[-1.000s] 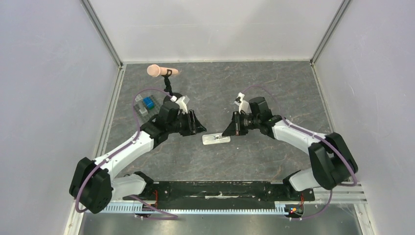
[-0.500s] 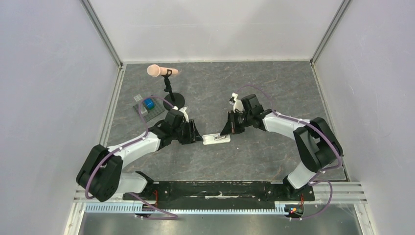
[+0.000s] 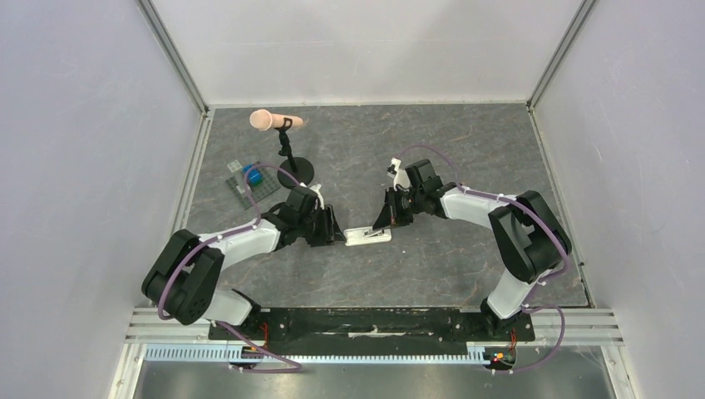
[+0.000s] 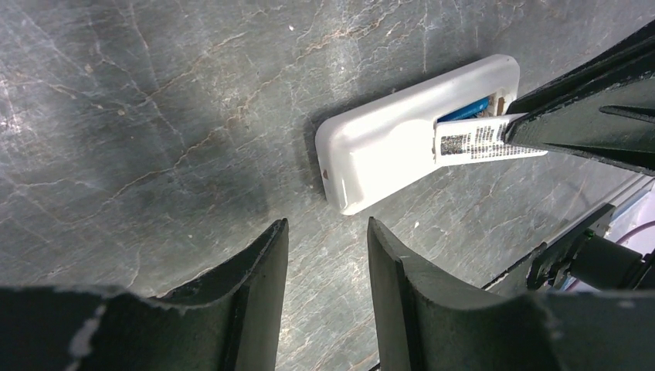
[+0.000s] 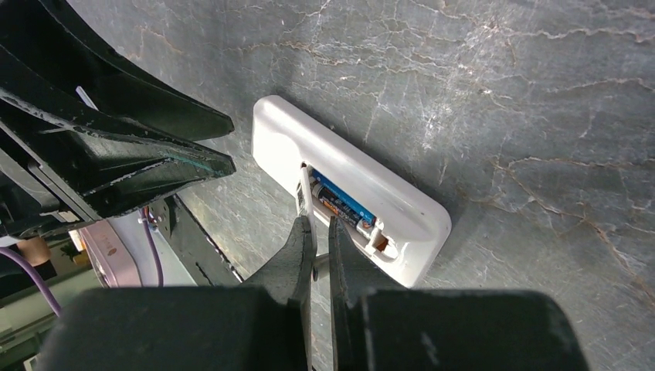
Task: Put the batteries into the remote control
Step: Load the battery cover into the remote control.
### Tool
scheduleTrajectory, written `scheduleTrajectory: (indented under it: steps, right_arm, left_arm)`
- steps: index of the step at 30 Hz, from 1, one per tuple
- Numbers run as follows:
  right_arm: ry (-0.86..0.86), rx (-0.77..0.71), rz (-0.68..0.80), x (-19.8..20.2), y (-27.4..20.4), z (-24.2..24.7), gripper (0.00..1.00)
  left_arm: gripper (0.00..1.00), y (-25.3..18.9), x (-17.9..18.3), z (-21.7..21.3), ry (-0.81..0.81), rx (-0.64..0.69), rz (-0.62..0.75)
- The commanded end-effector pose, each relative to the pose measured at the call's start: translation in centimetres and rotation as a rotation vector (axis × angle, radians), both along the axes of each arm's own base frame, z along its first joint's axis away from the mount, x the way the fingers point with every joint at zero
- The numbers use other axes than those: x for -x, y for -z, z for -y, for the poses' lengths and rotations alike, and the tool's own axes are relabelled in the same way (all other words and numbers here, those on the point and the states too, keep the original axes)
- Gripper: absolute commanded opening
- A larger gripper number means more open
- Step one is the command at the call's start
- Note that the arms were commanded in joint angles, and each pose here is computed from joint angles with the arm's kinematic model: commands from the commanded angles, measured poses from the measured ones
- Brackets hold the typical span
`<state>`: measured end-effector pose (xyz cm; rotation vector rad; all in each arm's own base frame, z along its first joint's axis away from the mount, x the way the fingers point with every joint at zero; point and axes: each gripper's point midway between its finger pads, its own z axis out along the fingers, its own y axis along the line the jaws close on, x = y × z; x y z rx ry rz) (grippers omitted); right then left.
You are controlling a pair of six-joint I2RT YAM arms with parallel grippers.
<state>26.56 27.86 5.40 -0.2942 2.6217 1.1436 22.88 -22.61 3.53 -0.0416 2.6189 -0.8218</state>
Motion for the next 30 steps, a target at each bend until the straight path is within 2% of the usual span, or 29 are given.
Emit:
scheduleTrajectory:
  steps: [1, 20, 30]
  right_arm:
    - [0.001, -0.007, 0.029, -1.0, -0.3, -0.7, 0.00]
    - [0.030, 0.015, -0.028, 1.0, 1.5, -0.2, 0.00]
    - [0.053, 0.059, -0.061, 1.8, 2.7, 0.6, 0.06]
  left_arm:
    - [0.48, -1.4, -2.1, 1.1, 0.026, 0.028, 0.079]
    - [0.49, -2.1, -2.8, 3.5, -0.012, 0.153, 0.014]
    - [0.48, -3.1, -3.1, 3.8, -0.006, 0.175, 0.033]
